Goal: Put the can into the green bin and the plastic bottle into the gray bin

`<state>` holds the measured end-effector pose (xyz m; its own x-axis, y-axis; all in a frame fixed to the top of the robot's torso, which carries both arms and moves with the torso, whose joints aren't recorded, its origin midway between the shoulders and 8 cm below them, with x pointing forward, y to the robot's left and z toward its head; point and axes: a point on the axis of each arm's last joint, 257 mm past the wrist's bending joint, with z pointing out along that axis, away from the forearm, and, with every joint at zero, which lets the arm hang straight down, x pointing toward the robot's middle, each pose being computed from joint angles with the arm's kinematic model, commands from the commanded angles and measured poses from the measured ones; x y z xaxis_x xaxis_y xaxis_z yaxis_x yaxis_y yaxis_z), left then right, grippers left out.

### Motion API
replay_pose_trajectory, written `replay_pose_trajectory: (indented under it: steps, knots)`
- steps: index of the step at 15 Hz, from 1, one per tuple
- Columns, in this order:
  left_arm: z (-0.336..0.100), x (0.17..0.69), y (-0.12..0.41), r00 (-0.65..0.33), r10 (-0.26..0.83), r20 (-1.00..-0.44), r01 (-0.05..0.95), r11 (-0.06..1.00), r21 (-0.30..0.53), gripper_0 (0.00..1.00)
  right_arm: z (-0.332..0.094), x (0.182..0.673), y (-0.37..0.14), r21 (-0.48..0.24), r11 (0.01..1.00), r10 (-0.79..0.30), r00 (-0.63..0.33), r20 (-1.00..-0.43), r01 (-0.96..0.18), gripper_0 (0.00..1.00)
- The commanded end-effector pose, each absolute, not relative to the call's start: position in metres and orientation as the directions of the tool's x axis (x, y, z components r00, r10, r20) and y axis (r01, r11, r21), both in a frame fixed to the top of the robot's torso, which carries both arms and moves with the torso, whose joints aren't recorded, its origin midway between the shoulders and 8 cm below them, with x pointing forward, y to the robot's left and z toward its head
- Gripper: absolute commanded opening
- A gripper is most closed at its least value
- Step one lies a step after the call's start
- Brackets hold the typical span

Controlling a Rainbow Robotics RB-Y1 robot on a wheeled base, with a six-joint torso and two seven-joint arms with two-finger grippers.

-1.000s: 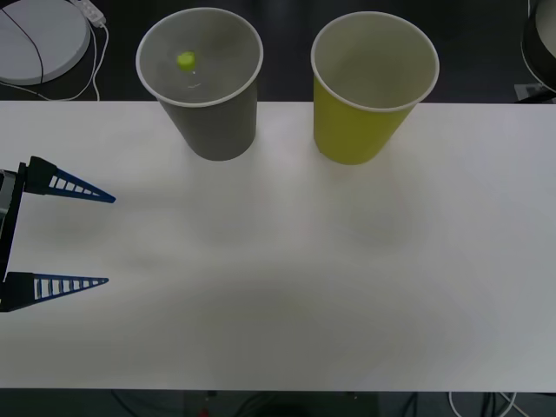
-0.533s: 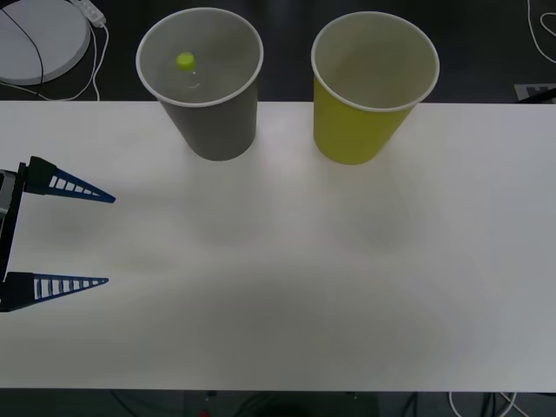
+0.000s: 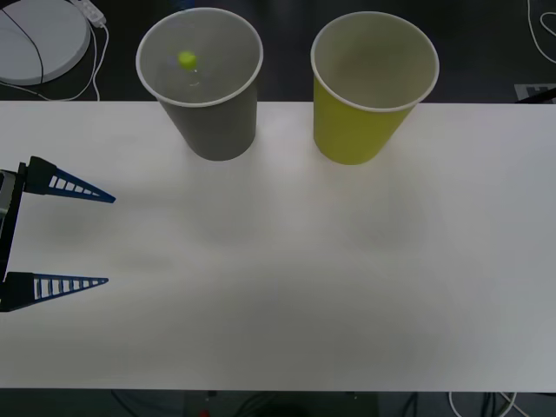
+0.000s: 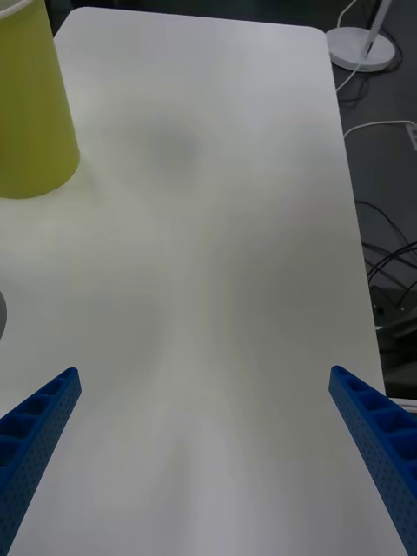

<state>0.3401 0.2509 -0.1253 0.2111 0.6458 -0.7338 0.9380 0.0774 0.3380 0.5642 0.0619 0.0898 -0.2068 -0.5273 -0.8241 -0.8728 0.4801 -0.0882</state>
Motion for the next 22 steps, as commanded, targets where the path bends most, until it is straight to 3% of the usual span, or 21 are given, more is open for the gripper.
replay_pose_trajectory:
  steps: [1, 9, 22]
  knots:
    - [-0.125, 0.34, 0.251, 0.211, 0.646, -0.734, 0.938, 0.077, 0.338, 1.0, 0.087, 0.549, 0.041, -0.091, 0.453, -0.533, -0.187, -0.825, -0.887, 1.0]
    - [-0.125, 0.34, 0.251, 0.211, 0.646, -0.734, 0.938, 0.077, 0.338, 1.0, 0.061, 0.496, -0.022, -0.129, 0.374, -0.548, -0.106, -0.83, -0.919, 1.0]
    - [-0.125, 0.34, 0.251, 0.211, 0.646, -0.734, 0.938, 0.077, 0.338, 1.0, -0.009, 0.449, -0.101, -0.333, 0.234, -0.536, 0.165, -0.828, -0.913, 1.0]
